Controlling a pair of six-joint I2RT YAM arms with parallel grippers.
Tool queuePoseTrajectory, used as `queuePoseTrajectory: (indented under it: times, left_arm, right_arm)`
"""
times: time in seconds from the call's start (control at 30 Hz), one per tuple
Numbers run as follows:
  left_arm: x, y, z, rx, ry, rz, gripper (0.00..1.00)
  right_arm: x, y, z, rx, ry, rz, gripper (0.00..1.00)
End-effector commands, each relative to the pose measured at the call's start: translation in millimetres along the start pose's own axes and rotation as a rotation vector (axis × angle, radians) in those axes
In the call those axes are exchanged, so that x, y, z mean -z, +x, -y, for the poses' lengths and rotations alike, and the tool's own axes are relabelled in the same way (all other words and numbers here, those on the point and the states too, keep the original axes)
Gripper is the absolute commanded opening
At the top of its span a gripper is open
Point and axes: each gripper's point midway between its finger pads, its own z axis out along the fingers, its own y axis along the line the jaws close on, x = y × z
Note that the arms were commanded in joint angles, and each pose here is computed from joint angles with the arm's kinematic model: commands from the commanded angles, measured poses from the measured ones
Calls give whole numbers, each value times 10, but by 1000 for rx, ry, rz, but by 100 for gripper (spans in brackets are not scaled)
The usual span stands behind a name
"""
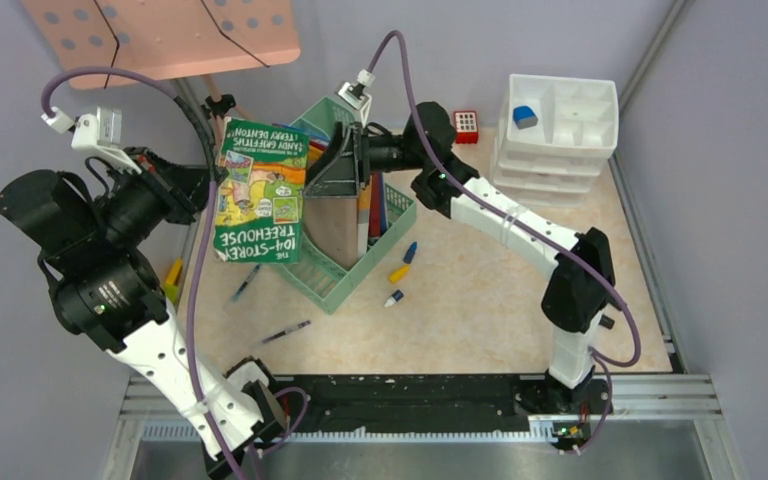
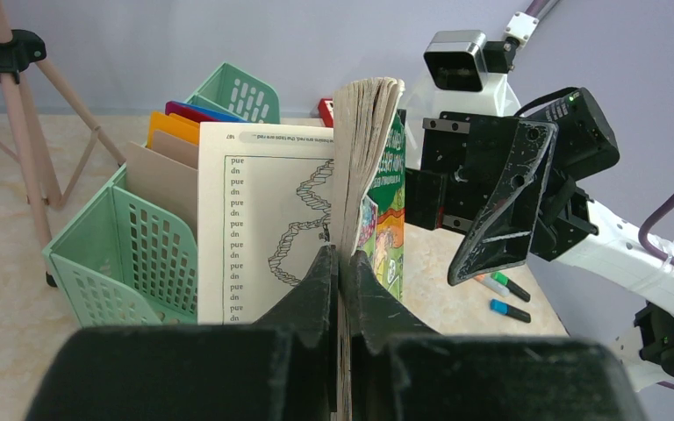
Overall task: Organize the desk
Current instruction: Pick up the book at the corner of the board.
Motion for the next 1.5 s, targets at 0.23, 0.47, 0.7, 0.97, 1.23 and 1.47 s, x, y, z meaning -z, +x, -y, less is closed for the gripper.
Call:
queuePoseTrajectory:
  times: [0.23, 0.47, 0.7, 0.97, 1.23, 1.47]
  left_arm:
    - [18, -41, 100, -75, 35, 27, 0]
    - [19, 16, 97, -72, 42, 19, 0]
    - [-8, 113, -15, -65, 26, 9, 0]
    - [-44, 232, -206, -89, -9, -7, 0]
    - [-41, 168, -369, -228, -71, -2, 74]
    - [34, -53, -467, -486, -164, 25, 98]
  right_arm:
    - [-245, -34, -111, 31, -58, -1, 89]
    - [-338, 3, -86, 18, -72, -8, 84]
    - [-355, -8, -169, 24, -110, -7, 62]
    - [-288, -69, -339, 55, -140, -3, 3]
    - [41, -325, -276, 31, -34, 68, 0]
    - [533, -762, -296, -1, 34, 180, 0]
